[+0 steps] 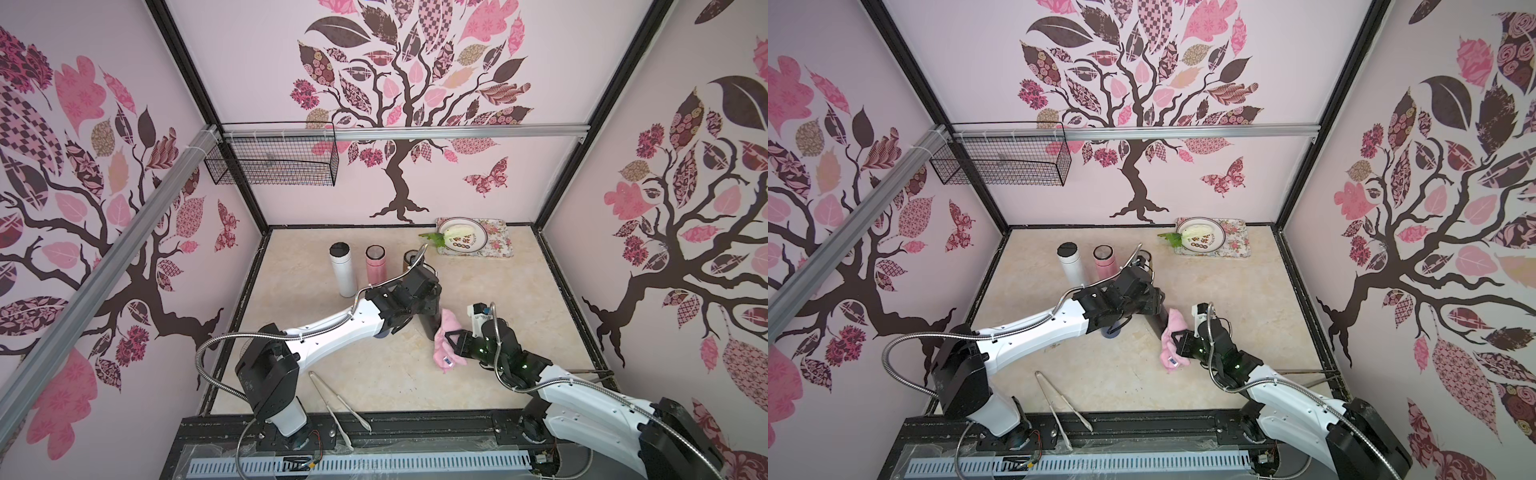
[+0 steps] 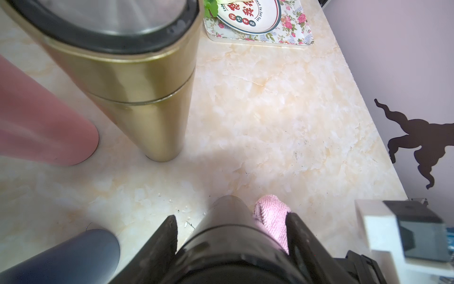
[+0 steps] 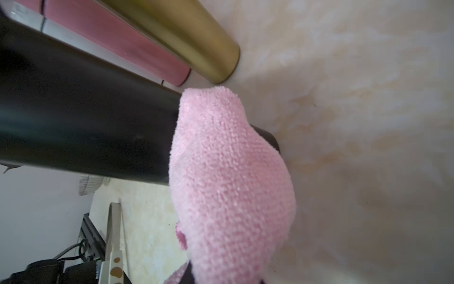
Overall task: Wipe the surface of the thermos
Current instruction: Wipe the dirt from the surface of the thermos.
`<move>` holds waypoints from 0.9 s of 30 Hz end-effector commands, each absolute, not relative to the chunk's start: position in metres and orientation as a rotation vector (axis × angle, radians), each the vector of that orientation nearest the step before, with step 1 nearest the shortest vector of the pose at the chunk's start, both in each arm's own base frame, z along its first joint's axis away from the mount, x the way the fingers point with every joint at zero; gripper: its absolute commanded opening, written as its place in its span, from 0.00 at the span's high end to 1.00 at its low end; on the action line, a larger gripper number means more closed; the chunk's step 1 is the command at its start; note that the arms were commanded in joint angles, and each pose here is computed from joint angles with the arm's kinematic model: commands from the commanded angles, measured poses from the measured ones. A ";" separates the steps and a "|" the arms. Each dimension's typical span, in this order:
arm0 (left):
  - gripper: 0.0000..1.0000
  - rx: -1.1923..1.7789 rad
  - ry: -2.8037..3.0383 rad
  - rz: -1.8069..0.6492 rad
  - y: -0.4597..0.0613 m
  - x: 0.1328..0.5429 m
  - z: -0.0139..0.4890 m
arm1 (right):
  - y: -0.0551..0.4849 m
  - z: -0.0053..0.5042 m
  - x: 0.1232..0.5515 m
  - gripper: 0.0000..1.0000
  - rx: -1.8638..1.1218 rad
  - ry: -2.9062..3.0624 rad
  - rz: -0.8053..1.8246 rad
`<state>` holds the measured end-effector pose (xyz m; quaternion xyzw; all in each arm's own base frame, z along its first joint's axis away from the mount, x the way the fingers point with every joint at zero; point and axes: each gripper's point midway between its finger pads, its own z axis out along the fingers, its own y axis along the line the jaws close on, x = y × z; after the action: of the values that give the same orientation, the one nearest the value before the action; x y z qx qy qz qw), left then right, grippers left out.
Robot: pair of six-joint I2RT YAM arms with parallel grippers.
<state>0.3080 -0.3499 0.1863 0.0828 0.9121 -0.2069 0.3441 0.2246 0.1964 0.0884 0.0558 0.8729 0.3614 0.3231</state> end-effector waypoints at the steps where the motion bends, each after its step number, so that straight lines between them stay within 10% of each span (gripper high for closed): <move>1: 1.00 0.224 2.380 -0.551 -0.360 0.308 0.190 | 0.214 0.134 0.230 1.00 0.081 2.161 1.069; 10: 1.00 0.204 2.370 -0.513 -0.355 0.313 0.194 | 0.271 0.215 0.234 1.00 -0.127 1.951 1.231; 27: 1.00 0.216 2.364 -0.640 -0.364 0.303 0.196 | 0.210 0.082 0.242 1.00 0.088 2.168 0.820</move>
<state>0.3141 -0.3515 0.1870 0.0762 0.9126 -0.2029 0.3468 0.2304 0.2147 0.0757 0.0253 0.8657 0.3379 0.3683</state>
